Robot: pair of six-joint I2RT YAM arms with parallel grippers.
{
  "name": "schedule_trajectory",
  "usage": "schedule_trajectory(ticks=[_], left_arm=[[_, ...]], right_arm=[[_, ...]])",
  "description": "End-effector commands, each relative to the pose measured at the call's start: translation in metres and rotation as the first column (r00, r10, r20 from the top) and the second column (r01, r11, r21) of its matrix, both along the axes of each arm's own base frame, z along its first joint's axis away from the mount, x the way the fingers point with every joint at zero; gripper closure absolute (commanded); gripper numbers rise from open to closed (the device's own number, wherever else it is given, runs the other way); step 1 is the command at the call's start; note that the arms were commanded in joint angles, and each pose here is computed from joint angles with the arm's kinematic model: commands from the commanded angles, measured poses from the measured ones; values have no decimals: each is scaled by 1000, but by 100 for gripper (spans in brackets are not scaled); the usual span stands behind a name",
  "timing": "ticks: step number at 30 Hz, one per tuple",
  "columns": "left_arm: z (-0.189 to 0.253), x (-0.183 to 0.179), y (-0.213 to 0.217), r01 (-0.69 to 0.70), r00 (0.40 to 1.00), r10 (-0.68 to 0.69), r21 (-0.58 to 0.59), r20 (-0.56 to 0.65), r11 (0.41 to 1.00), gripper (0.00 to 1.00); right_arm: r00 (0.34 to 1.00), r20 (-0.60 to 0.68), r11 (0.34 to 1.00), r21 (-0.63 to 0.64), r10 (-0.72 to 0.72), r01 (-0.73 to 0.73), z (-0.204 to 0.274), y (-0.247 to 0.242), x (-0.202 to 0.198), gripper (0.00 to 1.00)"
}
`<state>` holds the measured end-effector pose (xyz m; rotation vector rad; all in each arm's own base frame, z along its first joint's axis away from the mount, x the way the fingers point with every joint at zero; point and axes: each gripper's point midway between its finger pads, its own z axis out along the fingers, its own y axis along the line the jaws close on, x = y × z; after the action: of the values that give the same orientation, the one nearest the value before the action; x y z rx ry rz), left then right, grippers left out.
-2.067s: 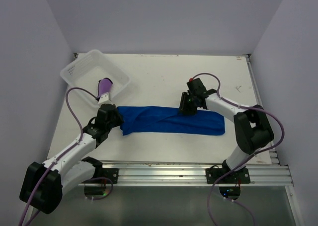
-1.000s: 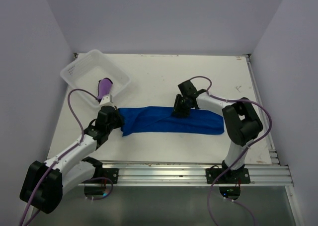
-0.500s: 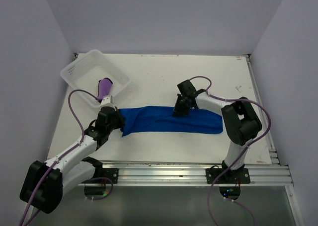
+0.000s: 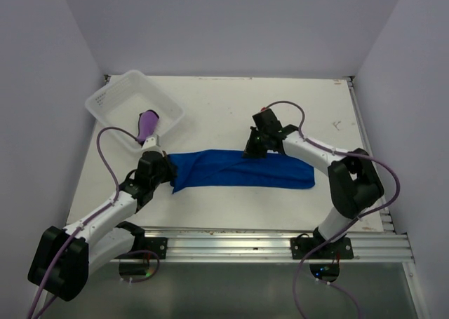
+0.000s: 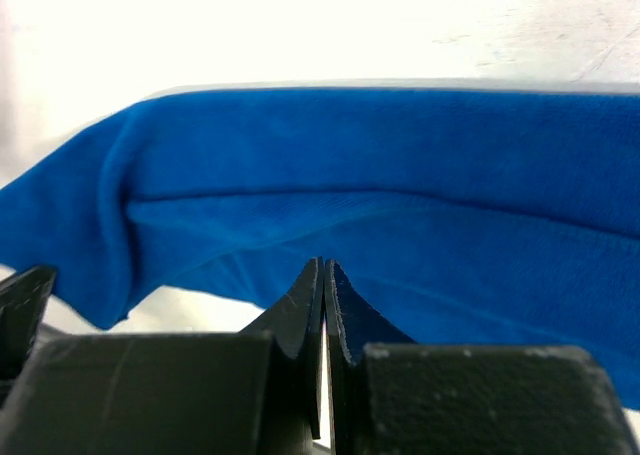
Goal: Roll the towels
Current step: Fold the towel
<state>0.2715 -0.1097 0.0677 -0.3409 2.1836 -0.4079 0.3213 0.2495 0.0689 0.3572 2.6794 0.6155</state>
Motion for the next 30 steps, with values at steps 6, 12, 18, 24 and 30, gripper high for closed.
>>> schedule_trajectory(ticks=[6, 12, 18, 24, 30], left_arm=[[7, 9, -4, 12, 999, -11, -19, 47, 1000, 100], [6, 9, -5, 16, 999, -15, -26, 46, 1000, 100], [6, 9, -6, 24, 999, -23, -28, 46, 999, 100], [5, 8, -9, 36, 998, -34, -33, 47, 999, 100], [4, 7, -9, 37, 998, -35, -37, 45, 999, 100]], right_arm=[[999, 48, 1000, -20, 19, -18, 21, -10, -20, 74], [1000, -12, 999, 39, -6, 6, 5, 10, -9, 58], [997, -57, 992, 117, -48, 55, -8, 31, 5, 57], [995, -71, 991, 107, -71, 79, -17, 35, 13, 56], [995, -63, 991, 102, -75, 81, -14, 36, 18, 56]])
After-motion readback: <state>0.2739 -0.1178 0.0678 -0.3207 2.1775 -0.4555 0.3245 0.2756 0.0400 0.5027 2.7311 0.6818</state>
